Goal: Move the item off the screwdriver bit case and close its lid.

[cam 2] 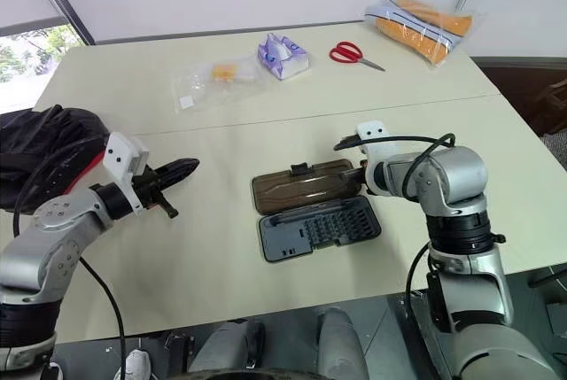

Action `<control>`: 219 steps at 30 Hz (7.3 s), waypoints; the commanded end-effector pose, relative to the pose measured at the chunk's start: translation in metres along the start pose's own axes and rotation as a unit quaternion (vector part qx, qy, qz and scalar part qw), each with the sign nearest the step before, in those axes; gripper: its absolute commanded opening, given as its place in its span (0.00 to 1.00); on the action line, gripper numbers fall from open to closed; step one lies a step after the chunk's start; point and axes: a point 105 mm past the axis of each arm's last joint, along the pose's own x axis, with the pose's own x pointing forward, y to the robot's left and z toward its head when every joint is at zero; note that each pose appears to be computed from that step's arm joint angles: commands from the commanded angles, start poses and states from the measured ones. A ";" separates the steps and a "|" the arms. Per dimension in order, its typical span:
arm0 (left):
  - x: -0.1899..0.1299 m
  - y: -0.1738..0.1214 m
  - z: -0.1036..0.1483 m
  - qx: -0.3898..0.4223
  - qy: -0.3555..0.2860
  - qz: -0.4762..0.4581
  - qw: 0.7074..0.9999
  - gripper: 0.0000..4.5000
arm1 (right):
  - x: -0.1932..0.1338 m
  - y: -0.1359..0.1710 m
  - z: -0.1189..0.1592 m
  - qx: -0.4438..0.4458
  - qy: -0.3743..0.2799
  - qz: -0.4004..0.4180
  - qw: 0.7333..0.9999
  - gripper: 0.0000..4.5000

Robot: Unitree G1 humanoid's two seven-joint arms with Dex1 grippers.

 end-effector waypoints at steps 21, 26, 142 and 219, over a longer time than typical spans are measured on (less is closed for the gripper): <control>0.000 -0.004 0.012 0.018 -0.018 -0.008 1.000 0.00 | -0.004 0.003 -0.014 -0.004 0.048 -0.008 0.999 0.01; 0.001 -0.005 0.012 0.019 -0.020 -0.010 1.000 0.00 | -0.004 0.003 -0.015 0.000 0.050 -0.011 0.999 0.01; 0.045 -0.145 -0.079 -0.005 0.114 -0.406 0.907 0.00 | 0.024 0.016 0.062 -0.418 -0.104 0.199 0.880 0.99; 0.070 -0.046 0.016 -0.114 -0.051 -0.153 0.980 0.00 | 0.005 0.043 0.044 -0.651 -0.174 0.045 0.738 0.01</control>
